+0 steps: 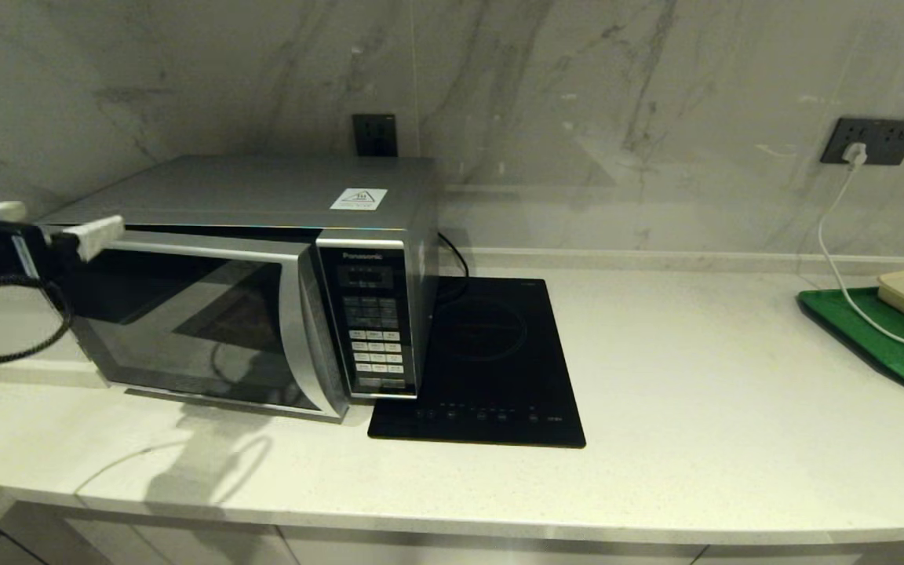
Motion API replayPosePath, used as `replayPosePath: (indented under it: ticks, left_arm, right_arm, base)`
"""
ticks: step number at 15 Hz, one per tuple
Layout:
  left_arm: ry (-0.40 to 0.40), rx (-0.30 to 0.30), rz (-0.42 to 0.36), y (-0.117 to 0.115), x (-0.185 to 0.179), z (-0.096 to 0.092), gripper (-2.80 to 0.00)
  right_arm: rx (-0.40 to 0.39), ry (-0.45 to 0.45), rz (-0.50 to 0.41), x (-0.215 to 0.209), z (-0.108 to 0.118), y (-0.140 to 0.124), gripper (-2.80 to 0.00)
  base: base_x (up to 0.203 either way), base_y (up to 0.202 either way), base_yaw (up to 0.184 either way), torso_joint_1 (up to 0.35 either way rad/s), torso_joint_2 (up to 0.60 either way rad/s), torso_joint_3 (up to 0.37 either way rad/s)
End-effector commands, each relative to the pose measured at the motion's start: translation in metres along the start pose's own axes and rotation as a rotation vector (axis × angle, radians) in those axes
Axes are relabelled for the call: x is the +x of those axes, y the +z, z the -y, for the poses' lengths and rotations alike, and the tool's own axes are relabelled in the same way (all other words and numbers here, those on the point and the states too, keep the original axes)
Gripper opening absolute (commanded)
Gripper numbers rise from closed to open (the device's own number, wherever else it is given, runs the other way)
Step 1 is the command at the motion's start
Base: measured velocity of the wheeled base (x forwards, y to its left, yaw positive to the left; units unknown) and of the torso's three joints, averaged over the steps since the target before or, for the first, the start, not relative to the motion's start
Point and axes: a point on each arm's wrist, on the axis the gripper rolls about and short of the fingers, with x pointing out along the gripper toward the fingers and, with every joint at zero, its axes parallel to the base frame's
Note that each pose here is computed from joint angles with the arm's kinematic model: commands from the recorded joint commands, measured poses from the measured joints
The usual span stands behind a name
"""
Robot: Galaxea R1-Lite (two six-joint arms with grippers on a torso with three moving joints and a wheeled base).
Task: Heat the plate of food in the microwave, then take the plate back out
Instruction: Open the microwave oven
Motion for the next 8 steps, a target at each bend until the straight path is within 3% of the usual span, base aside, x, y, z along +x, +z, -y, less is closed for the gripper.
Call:
replayPosePath:
  ticks: [1, 3, 7, 8]
  left_arm:
    - [0.196, 0.100, 0.056, 0.025, 0.015, -0.015, 0.00]
    - [0.264, 0.218, 0.045, 0.026, 0.026, -0.025, 0.00]
    - [0.286, 0.233, 0.065, 0.038, 0.044, -0.034, 0.00]
    - [0.271, 0.216, 0.036, 0.034, 0.048, -0.034, 0.00]
  right_arm:
    - [0.000, -0.001, -0.002, 0.000, 0.000, 0.000, -2.80]
    - [0.000, -0.001, -0.002, 0.000, 0.000, 0.000, -2.80]
    - [0.000, -0.001, -0.002, 0.000, 0.000, 0.000, -2.80]
    - [0.000, 0.001, 0.000, 0.000, 0.000, 0.000, -2.80]
  base:
    - [0.000, 0.000, 0.000, 0.000, 0.00, 0.000]
    - [0.000, 0.000, 0.000, 0.000, 0.00, 0.000]
    - [0.000, 0.000, 0.000, 0.000, 0.00, 0.000]
    - [0.000, 0.000, 0.000, 0.000, 0.00, 0.000]
